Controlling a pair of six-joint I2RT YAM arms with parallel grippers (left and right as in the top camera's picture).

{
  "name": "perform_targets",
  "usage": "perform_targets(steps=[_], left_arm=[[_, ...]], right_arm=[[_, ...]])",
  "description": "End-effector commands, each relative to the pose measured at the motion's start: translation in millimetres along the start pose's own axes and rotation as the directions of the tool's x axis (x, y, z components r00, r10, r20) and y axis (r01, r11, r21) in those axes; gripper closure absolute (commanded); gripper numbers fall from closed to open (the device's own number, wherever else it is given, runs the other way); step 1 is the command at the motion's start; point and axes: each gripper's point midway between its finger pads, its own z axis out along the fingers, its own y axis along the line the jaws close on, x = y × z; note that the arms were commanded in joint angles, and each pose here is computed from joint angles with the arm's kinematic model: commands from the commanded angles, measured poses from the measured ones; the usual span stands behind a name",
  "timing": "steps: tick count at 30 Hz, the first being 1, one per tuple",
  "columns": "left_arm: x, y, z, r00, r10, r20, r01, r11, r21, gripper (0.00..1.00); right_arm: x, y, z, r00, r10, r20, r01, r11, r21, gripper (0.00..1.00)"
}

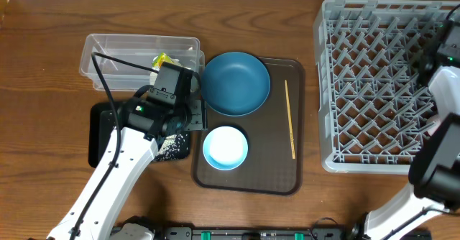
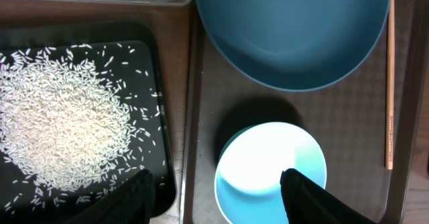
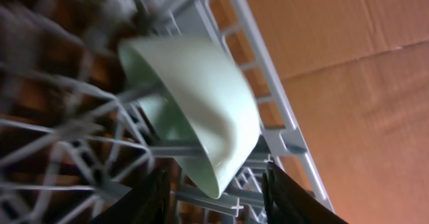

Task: Sort waste into correct bins and load items into the dishwasher rack
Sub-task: 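Reach the right gripper back and grasp the white-blue bowl rim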

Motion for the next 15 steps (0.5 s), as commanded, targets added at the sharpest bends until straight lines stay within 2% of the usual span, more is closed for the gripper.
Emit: perform_targets(steps=[1, 4, 6, 8, 9, 12, 14, 15], left_arm=[[-2, 1, -3, 1.000, 0.000, 0.013, 0.001, 1.000, -0.007, 0.37], [-2, 1, -3, 1.000, 0.000, 0.012, 0.000, 1.000, -0.007, 0.37], [-2, 1, -3, 1.000, 0.000, 0.012, 0.000, 1.000, -0.007, 0.37], [-2, 1, -3, 1.000, 0.000, 0.011, 0.000, 1.000, -0.008, 0.37], [-1, 1, -3, 1.000, -0.001, 0.009, 0.001, 1.000, -0.010, 0.37], [3, 6, -3, 1.000, -0.002, -0.006, 0.002, 0.999, -0.032, 0.37], [6, 15, -4, 1.000, -0.005, -0.016, 0.003, 0.997, -0.083, 0.37], [8, 20, -4, 1.000, -0.016, -0.018, 0.014, 0.994, -0.110, 0.37]], right_arm=[[-39, 1, -52, 0.985, 0.092, 0.148, -0.060, 0.977, -0.205, 0.52], [-47, 25, -92, 0.974, 0.115, 0.194, -0.025, 0.909, -0.416, 0.48], [-49, 47, -124, 0.969, 0.148, 0.200, -0.007, 0.819, -0.573, 0.47], [-45, 72, -159, 0.969, 0.166, 0.182, 0.015, 0.699, -0.715, 0.47], [-41, 88, -181, 0.972, 0.175, 0.154, 0.016, 0.612, -0.791, 0.48], [-20, 130, -235, 0.989, 0.113, 0.098, 0.048, 0.384, -0.922, 0.47], [1, 151, -265, 0.996, 0.028, 0.081, 0.070, 0.280, -0.957, 0.46], [12, 159, -275, 0.997, -0.017, 0.074, 0.076, 0.260, -0.963, 0.46]])
